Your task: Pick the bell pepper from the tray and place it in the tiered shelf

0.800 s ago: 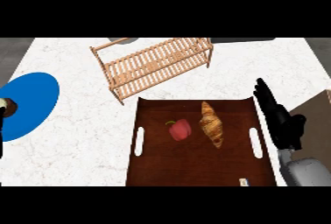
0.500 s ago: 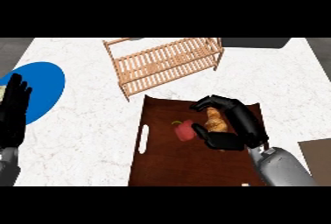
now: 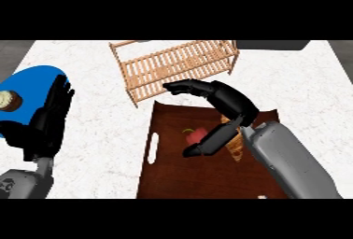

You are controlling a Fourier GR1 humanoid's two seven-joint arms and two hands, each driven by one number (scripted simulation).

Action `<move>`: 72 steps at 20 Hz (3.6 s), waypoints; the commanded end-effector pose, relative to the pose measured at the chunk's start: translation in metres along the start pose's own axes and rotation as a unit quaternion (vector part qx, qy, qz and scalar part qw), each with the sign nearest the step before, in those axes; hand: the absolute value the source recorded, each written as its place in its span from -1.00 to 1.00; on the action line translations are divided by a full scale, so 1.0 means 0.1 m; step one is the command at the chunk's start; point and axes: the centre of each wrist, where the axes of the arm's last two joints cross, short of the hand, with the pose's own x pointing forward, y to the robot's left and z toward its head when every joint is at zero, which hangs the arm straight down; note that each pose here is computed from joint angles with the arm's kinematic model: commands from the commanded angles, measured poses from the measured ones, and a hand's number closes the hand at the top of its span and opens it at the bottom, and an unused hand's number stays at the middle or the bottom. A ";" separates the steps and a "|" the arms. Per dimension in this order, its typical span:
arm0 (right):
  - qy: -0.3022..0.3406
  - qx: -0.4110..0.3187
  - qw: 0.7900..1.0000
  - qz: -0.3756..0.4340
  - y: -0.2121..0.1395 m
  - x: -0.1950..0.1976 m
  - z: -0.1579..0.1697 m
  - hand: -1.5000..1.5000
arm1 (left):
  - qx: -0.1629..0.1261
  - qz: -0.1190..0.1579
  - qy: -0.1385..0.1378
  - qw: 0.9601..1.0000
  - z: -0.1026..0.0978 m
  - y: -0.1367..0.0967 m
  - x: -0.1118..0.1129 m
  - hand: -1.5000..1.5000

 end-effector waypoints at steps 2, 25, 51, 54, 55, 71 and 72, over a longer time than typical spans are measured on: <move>0.021 0.143 0.986 0.089 -0.30 0.33 0.05 -1.00 | 0.001 0.001 0.014 1.000 0.10 -0.08 0.04 0.00; 0.171 0.203 0.768 0.582 1.11 0.79 -0.29 -1.00 | 0.007 0.001 0.008 1.000 0.06 -0.15 0.22 0.00; 0.239 0.187 0.715 0.630 0.64 -0.19 -0.05 -1.00 | 0.012 -0.003 0.008 1.000 0.25 0.12 0.14 0.00; 0.224 0.183 0.730 0.619 0.99 -0.37 0.03 -1.00 | 0.005 -0.007 0.007 1.000 0.14 -0.03 0.08 0.00; 0.213 0.191 0.728 0.623 0.84 -0.26 -0.06 -1.00 | 0.009 -0.004 0.012 1.000 0.12 -0.07 0.13 0.00; 0.256 0.233 0.706 0.618 0.71 -0.69 -0.13 1.00 | 0.011 0.001 -0.005 1.000 0.12 -0.03 0.28 0.00; 0.235 0.242 0.708 0.620 0.86 -0.87 -0.13 1.00 | 0.013 0.002 -0.005 1.000 0.16 -0.09 0.09 0.00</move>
